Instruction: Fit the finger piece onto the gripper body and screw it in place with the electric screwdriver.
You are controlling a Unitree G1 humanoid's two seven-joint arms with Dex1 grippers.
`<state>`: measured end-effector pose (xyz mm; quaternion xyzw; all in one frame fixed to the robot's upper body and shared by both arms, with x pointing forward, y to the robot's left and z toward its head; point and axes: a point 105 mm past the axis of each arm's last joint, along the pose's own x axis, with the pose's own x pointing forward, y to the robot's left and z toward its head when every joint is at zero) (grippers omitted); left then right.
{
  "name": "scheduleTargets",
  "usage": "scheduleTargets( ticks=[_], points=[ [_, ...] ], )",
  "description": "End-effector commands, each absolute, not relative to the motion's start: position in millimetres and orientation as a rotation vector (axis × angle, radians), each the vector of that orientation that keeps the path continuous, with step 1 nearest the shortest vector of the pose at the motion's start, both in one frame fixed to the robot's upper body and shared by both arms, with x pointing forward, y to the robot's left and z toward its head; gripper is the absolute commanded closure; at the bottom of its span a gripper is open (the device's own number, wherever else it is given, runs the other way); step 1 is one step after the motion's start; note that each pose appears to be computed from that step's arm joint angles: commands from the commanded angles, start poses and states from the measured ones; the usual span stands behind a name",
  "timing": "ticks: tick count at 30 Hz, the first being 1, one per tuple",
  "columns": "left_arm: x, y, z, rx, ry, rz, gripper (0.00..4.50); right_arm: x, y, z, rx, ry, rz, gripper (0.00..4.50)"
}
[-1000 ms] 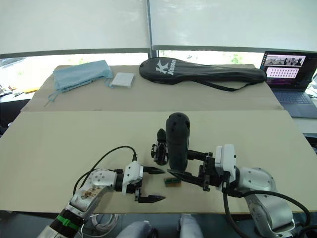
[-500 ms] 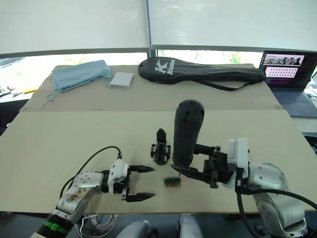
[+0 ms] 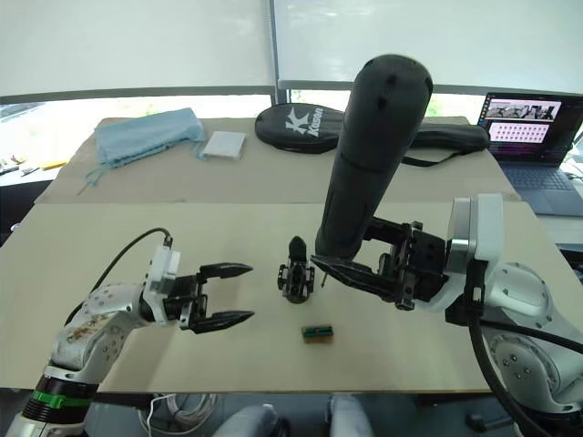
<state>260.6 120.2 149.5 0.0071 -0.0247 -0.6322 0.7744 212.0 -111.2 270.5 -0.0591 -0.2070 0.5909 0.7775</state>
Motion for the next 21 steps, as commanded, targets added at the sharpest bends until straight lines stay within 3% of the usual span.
scheduleTargets(
  ticks=[1, 10, 21],
  points=[
    [269, 125, 166, 0.017, -0.092, -1.345, 0.00, 211, -117, 295, -0.154, -0.518, 1.274, 2.60],
    [285, 121, 175, 0.028, -0.137, -1.326, 0.00, 231, -117, 311, -0.142, -0.552, 1.278, 2.60],
    [287, 122, 172, 0.071, -0.146, -1.326, 0.00, 250, -101, 322, -0.076, -0.537, 1.294, 2.60]
  ],
)
